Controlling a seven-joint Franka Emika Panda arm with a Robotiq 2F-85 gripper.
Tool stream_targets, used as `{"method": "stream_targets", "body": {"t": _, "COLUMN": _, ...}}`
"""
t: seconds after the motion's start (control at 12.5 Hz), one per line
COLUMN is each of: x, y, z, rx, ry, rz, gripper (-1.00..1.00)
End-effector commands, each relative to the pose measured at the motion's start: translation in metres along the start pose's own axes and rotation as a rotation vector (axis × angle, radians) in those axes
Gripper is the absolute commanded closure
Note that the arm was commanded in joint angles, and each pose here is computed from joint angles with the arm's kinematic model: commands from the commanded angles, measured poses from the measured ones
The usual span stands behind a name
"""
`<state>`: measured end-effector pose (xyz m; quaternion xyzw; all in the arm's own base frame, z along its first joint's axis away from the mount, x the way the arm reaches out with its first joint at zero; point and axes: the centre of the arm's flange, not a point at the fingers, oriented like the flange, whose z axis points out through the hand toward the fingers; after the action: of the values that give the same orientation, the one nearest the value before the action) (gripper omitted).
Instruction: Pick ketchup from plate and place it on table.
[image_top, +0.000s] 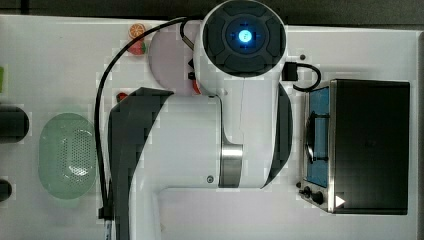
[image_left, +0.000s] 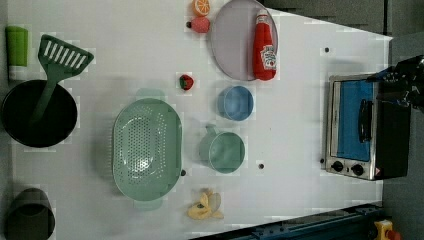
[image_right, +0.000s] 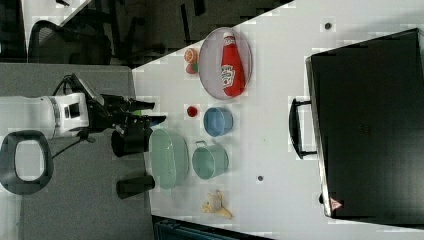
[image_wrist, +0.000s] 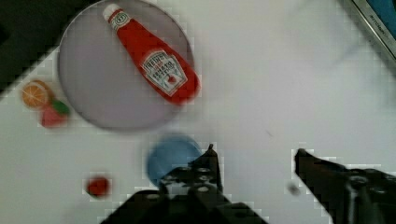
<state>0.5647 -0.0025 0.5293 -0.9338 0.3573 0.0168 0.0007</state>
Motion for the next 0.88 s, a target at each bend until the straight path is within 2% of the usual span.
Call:
{"method": "stream_targets", "body": {"t": 0.08, "x": -0.061, "y": 0.084, "z": -0.077, "rx": -0.014, "ry": -0.022, "rz": 0.096, "gripper": -0.58}}
{"method": "stream_targets", "body": {"t": 0.24, "x": -0.057, "y": 0.079, "z": -0.070, "rx": -0.017, "ry": -0.026, "rz": 0.090, "gripper": -0.99}}
{"method": "stream_targets", "body": {"t": 0.88, "x": -0.010, "y": 0.002, "z": 0.046, "rx": -0.031, "ry": -0.066, "rz": -0.058, "gripper": -1.00}}
